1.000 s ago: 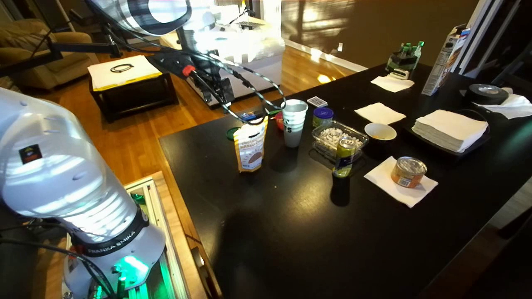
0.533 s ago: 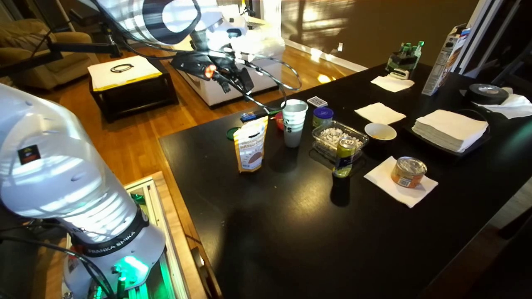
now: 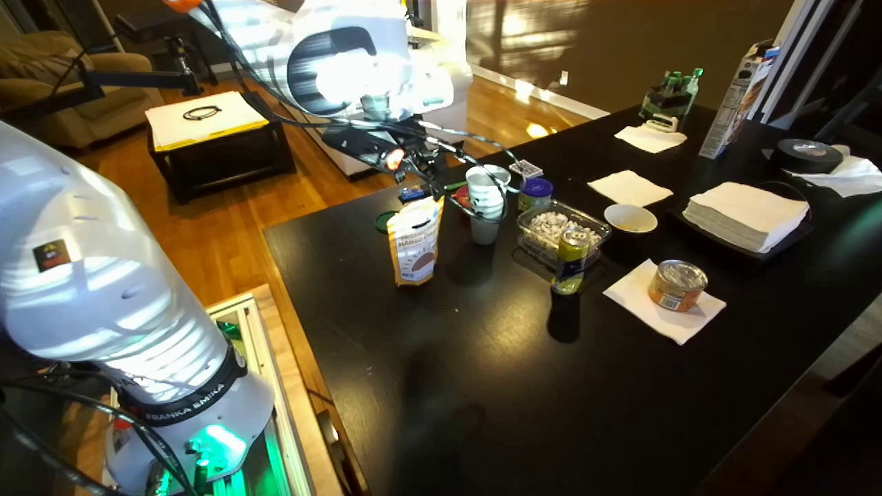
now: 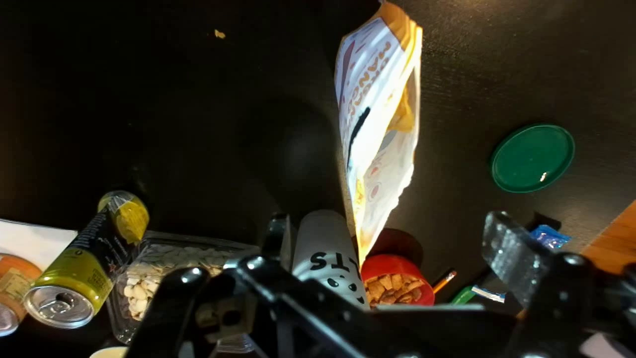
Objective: Pour the contents out of the white packet
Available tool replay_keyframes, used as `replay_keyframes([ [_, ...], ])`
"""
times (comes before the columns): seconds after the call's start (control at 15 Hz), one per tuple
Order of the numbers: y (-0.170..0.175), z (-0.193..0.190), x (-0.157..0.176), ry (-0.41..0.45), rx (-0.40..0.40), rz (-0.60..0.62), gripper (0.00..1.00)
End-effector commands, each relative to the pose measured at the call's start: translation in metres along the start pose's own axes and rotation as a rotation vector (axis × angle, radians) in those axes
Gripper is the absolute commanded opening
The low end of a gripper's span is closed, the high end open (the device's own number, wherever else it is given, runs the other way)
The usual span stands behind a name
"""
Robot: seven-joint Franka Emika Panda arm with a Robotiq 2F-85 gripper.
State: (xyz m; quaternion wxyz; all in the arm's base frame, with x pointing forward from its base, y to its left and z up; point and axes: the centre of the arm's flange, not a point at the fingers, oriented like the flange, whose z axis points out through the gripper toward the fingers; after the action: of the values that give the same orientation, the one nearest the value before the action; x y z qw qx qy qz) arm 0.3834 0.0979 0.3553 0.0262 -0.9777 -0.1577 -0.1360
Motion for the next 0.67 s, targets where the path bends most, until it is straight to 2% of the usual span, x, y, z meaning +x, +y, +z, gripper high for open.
replay_keyframes([
  [0.0,-0.001,0.000,0.000,0.000,0.001,-0.003,1.00],
  [0.13,0.000,0.005,0.000,-0.079,0.025,-0.008,1.00],
  [0.33,0.009,0.017,-0.021,-0.203,0.065,0.000,1.00],
  [0.6,0.026,0.029,-0.037,-0.243,0.147,-0.035,1.00],
])
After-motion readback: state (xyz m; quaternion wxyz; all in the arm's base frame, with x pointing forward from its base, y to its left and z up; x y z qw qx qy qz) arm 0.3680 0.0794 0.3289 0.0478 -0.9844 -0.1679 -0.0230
